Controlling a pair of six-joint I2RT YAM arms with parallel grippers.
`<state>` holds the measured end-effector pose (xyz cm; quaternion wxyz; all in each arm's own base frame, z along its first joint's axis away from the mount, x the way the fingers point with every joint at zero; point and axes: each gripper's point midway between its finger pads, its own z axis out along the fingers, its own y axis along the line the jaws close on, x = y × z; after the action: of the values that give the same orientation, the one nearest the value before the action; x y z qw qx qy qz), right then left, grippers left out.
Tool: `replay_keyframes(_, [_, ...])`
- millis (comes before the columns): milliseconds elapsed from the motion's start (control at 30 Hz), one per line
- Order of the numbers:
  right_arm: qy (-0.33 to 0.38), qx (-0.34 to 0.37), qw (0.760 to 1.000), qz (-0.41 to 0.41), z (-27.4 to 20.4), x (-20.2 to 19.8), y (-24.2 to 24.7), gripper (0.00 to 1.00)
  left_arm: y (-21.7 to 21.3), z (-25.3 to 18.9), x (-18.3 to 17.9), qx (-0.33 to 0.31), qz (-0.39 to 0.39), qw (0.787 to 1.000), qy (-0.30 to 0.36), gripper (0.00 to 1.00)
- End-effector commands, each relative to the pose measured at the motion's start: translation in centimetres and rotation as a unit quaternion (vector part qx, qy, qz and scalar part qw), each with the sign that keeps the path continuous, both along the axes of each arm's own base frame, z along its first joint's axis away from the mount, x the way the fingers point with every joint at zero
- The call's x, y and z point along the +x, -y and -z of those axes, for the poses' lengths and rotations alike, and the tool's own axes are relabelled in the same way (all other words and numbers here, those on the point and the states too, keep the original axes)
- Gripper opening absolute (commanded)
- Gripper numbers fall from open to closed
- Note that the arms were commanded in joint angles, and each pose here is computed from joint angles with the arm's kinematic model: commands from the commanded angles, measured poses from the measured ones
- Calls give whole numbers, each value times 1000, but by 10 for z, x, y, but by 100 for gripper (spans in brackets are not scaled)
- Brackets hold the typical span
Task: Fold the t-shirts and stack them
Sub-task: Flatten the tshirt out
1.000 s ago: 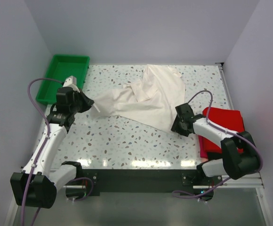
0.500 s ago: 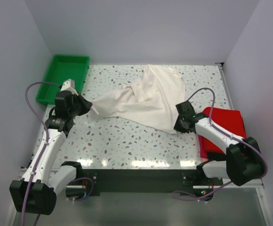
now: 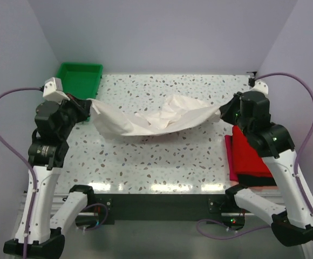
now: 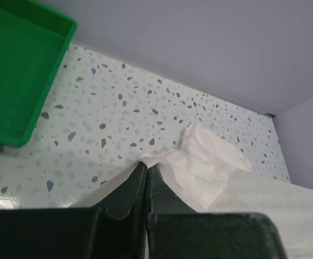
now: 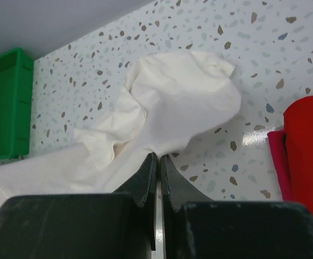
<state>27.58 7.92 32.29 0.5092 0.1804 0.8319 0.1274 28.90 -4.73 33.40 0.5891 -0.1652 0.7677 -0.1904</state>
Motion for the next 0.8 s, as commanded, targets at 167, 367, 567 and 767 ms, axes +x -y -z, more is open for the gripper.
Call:
replay_keyframes(167, [92,-15,995,30,-105,-51,42,0,-15,-163,-65,-27,-30,981,192,0])
replay_keyframes(367, [166,5,986,27,-167,-89,57,0,-25,-237,-113,-42,-48,958,280,0])
replay_keyframes(567, [195,10,981,15,-189,-82,51,0,-21,-256,-101,-52,-40,953,294,0])
replay_keyframes(767, [198,11,980,-5,-179,-30,23,0,-13,-227,-29,-53,-33,962,266,0])
